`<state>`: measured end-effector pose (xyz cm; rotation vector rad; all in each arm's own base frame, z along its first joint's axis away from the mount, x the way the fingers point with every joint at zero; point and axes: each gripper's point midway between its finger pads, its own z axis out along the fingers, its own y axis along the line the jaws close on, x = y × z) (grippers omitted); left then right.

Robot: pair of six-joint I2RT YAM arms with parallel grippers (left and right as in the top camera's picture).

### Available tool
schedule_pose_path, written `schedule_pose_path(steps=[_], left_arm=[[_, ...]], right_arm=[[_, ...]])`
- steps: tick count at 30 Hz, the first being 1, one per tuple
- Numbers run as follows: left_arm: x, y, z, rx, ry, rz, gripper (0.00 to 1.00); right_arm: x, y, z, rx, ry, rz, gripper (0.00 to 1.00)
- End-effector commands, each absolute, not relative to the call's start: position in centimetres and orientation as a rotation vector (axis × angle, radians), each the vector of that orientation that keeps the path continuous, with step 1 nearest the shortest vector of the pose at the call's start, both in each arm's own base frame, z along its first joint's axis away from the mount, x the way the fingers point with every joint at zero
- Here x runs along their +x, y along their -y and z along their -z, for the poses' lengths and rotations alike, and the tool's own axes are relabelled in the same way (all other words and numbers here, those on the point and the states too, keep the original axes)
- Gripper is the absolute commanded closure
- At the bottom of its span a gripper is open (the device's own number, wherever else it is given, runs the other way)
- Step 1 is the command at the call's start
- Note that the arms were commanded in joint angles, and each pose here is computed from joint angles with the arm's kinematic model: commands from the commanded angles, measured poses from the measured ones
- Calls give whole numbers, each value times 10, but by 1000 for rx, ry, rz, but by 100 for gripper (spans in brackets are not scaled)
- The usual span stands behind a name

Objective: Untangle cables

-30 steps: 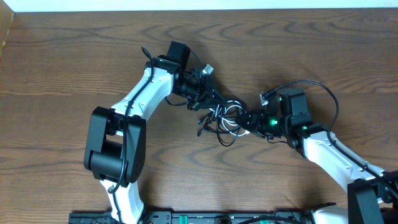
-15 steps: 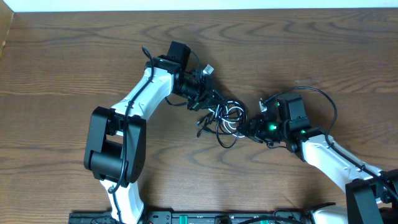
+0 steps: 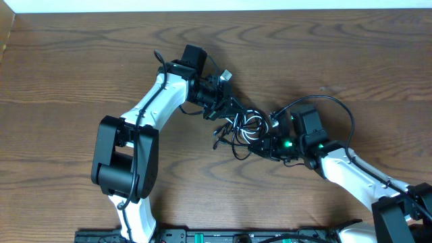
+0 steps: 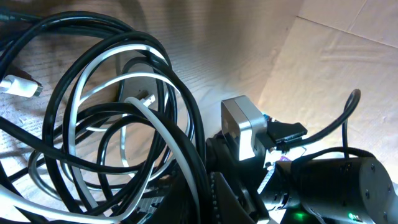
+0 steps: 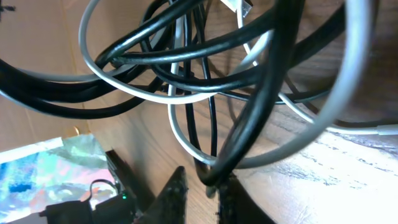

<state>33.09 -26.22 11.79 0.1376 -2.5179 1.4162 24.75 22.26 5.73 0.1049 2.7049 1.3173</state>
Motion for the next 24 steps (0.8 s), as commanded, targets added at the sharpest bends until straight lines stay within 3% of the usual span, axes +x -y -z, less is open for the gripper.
schedule_pose_path(steps=[1,5,10,13,14,16,22,24], left_arm=[[330,263,-120,124,2501,-1438,92],[330,263,-120,124,2501,-1438,93],[330,263,-120,124,2501,-1438,93],[330,263,-120,123,2501,-1438,93],[330,263,-120,124,2501,-1438,93],[330,263,-120,124,2501,-1438,93],[329,265,-120,118,2498,-1435,92],[327,267,-120,109,2496,-1433,93]], right_arm=[[249,-220,-52,92,-2703,-1261,76],[255,-214,-48,175,-2710,-1204,60],[259,-211,-46,204,-2703,-1169,58],[260,-212,-47,201,-2697,-1171,61],[261,-212,-47,199,-2692,-1173,68],[263,-213,-49,192,-2683,-1176,73],[270,-216,-55,184,-2638,-1195,74],[270,-216,-55,186,-2635,-1197,79]])
